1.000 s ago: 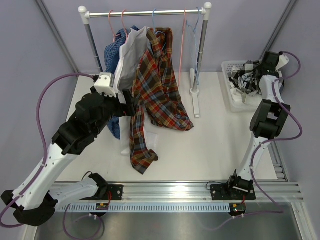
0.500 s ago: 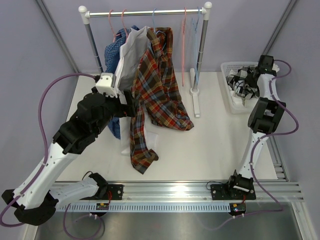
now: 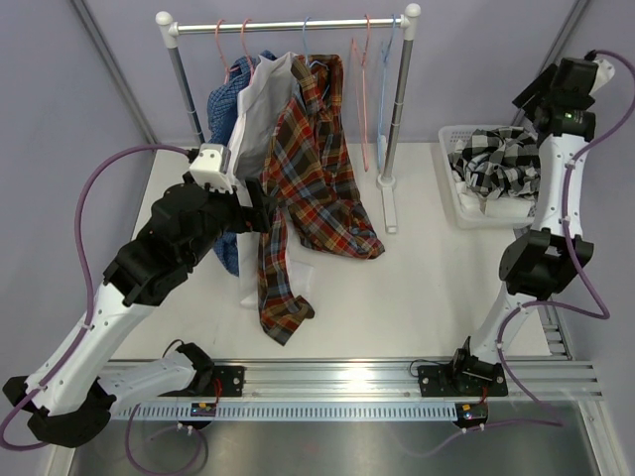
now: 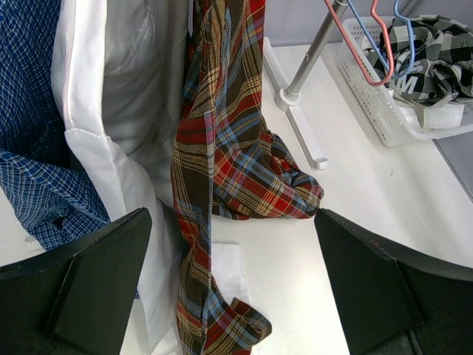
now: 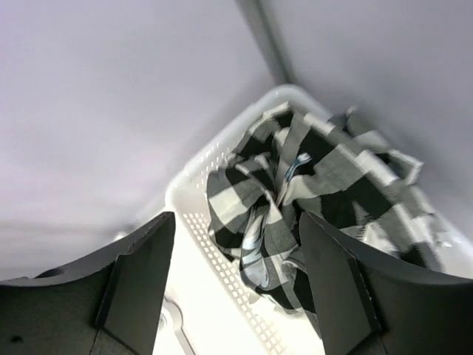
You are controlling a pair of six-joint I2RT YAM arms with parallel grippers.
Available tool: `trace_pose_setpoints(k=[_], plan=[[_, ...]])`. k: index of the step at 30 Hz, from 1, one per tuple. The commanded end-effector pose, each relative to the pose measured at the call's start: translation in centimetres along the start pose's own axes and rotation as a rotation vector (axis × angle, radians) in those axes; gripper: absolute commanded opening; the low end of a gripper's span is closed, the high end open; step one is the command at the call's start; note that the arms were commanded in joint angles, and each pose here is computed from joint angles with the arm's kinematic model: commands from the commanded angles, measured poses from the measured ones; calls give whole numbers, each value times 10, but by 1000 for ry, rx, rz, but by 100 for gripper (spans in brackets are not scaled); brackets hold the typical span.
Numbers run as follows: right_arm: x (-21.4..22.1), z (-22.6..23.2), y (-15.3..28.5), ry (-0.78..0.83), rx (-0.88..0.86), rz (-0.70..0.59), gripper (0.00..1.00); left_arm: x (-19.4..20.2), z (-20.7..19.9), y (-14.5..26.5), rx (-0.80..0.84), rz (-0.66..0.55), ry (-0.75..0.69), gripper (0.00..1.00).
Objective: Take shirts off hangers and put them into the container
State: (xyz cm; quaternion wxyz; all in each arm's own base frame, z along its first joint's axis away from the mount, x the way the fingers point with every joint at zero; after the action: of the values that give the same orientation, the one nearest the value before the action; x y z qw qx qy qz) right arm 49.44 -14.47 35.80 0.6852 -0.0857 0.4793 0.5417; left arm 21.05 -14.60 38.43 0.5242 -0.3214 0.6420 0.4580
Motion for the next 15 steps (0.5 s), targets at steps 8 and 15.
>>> trace_pose_setpoints(k=[8,15], plan=[[1,-81,-26,-67,227,-79,74,-11,4,9,-4,-59,17,99],[102,-108,-94,-46,230,246,73,-10,5,8,-16,-56,13,99]])
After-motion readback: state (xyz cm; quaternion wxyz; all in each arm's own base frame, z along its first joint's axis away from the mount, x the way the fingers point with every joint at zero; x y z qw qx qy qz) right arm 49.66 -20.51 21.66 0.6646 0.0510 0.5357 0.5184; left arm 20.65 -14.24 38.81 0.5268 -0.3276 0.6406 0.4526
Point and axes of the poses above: each gripper's point midway between its finger pads, its own y axis back along the fingers, its own z axis along the line the jaws close on, x = y × z, the point moved 5 cm from there along y, back along the fingers, and after that the axes turned 12 degrees about -y, right-handed, at the moved point
